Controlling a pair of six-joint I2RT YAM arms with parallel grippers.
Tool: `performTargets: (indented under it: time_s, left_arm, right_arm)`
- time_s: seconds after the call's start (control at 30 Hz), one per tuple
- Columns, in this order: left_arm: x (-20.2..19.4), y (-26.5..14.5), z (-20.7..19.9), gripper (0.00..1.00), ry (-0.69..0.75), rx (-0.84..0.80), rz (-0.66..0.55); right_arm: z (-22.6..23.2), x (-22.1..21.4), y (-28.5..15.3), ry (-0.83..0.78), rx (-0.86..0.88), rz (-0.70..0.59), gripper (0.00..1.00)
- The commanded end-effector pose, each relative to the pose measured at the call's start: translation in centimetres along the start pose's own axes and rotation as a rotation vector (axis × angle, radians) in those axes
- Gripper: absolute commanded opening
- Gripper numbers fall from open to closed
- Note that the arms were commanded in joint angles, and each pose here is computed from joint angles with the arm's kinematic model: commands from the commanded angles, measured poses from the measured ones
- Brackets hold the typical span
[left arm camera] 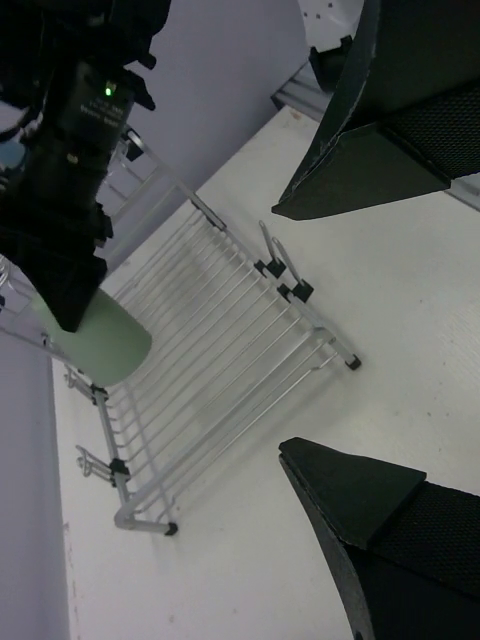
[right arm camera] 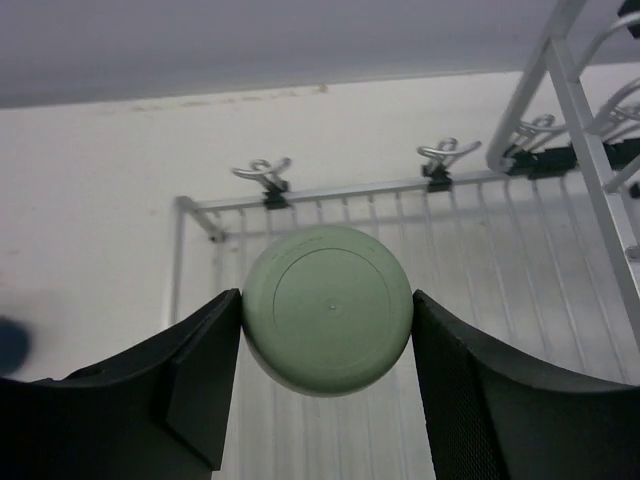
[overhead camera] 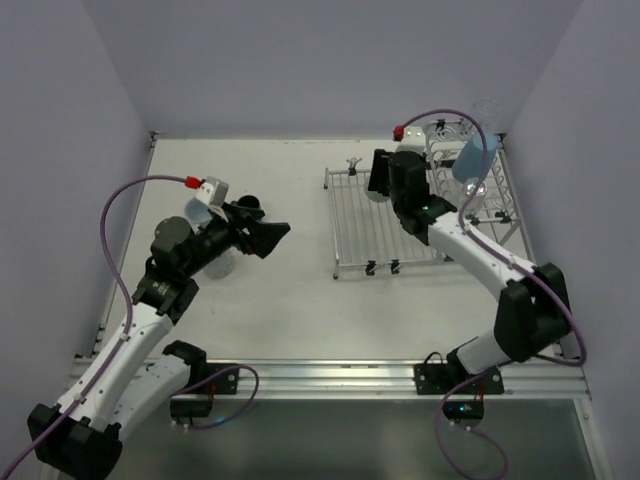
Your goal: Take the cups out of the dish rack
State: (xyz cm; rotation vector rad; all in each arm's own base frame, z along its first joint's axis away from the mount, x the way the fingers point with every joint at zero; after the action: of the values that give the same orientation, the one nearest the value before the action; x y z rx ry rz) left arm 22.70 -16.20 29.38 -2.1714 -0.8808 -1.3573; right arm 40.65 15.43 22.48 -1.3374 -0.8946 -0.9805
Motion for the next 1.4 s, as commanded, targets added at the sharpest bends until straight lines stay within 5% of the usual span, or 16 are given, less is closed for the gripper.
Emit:
performTargets:
  time_s: [0.0,0.2,0.57,0.93,1.37]
  left_arm:
    - [0.2,0.8,-1.6,1.00,-0.113,-0.139,-0.043]
    - [-1.2,1.3,-3.8,0.93,-0.355,-0.354,-0.046]
    - [0.1,4.1,-7.1,0.91,-0.359,-0.455,-0.057]
    - [-1.4,4.6,-5.4,0.80,-0.341,-0.307,-0.027]
    - [-2.3,5.9,-4.9,0.81,-0.325,-0.285,0.042]
  right_arm:
    - [3.1,5.8,-6.0,0.198,0.297,-0.156,0.42]
    - [5.7,6.2,-13.0,0.466,0.681,-0.134,0.43]
    - [8.6,3.9,-16.6,0.589,0.987,0.031,0.43]
    - [7.6,3.1,-16.6,0.615,0.949,-0.022,0.43]
    - [7.4,2.8,-17.1,0.650,0.972,-0.047,0.41]
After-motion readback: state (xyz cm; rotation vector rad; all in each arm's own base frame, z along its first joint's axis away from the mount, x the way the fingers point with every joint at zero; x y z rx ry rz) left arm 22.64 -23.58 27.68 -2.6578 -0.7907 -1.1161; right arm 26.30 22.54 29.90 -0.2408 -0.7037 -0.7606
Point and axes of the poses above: each gripper's point midway between its finger pads, its own y axis out along the fingers, its own z axis along the line the jaws close on, x = y × z, the point moved 4 cm from there along -y, back along the fingers, and after that the axes turned 1 degree about -y, right-handed, at the moved point
